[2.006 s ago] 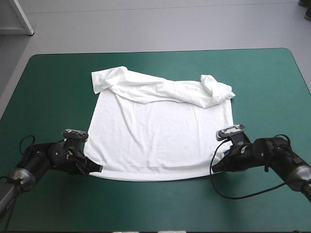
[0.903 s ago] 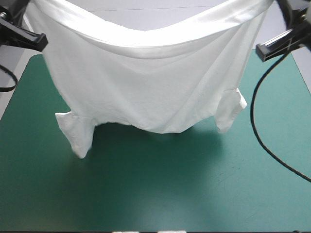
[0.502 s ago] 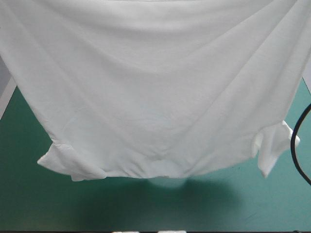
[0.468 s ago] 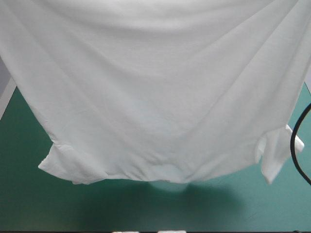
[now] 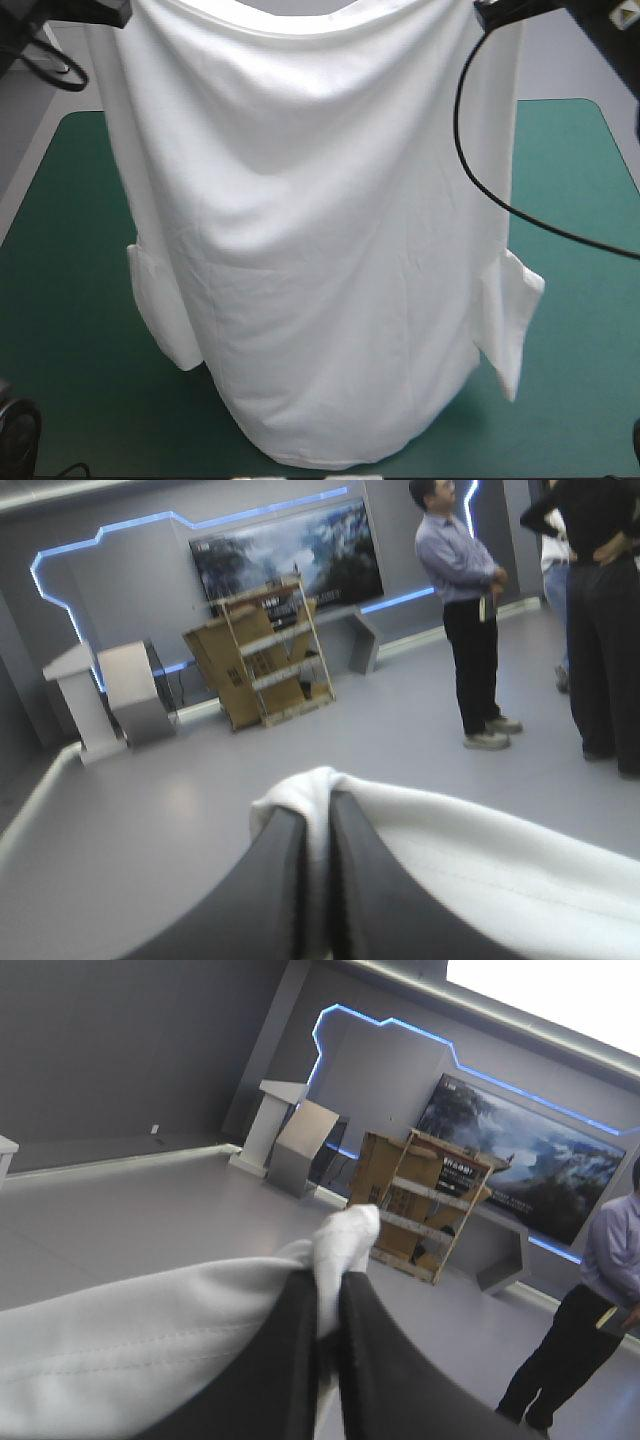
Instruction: Fold the cloth
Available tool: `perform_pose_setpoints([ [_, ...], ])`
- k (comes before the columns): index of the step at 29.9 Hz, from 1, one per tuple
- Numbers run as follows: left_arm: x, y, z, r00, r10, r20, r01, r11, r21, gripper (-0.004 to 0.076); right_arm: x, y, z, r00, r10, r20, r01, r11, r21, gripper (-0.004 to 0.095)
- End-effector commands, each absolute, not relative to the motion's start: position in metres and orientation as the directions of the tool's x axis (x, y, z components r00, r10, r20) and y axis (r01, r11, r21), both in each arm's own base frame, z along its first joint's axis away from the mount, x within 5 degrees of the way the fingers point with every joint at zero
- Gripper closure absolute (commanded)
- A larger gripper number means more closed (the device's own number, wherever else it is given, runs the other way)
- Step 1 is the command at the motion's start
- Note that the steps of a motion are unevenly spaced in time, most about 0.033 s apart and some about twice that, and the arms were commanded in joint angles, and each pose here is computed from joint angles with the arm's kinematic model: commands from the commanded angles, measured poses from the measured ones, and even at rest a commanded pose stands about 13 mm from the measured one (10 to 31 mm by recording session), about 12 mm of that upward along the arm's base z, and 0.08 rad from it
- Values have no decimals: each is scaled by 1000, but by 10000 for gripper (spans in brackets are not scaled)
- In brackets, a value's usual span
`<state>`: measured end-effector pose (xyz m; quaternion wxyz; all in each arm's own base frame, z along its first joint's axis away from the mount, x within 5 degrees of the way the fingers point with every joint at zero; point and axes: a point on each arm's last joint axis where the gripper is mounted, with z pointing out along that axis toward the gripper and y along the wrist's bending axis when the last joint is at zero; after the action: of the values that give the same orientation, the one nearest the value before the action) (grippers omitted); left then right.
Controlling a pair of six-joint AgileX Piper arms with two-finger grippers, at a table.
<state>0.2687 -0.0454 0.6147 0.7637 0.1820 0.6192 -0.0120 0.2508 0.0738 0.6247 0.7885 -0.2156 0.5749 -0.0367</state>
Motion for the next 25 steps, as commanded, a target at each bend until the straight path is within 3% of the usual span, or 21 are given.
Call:
perform_pose_setpoints([
  [1,289,-46,619,303,168,-938,216,947,239,705,271,68,632,437,-242,-866,-134,935,-328,926],
  [6,305,-49,632,372,164,-914,207,945,254,705,294,69,635,470,-218,-855,-156,933,-324,926],
  [14,295,-38,648,430,164,-888,173,950,259,705,280,55,653,519,-203,-830,-126,942,-310,926],
  [20,311,-28,624,233,159,-959,222,952,212,705,299,52,626,332,-214,-919,-236,924,-300,925],
  [25,348,-31,566,-90,179,-980,324,935,141,705,335,42,573,73,-232,-970,-295,924,-244,919],
])
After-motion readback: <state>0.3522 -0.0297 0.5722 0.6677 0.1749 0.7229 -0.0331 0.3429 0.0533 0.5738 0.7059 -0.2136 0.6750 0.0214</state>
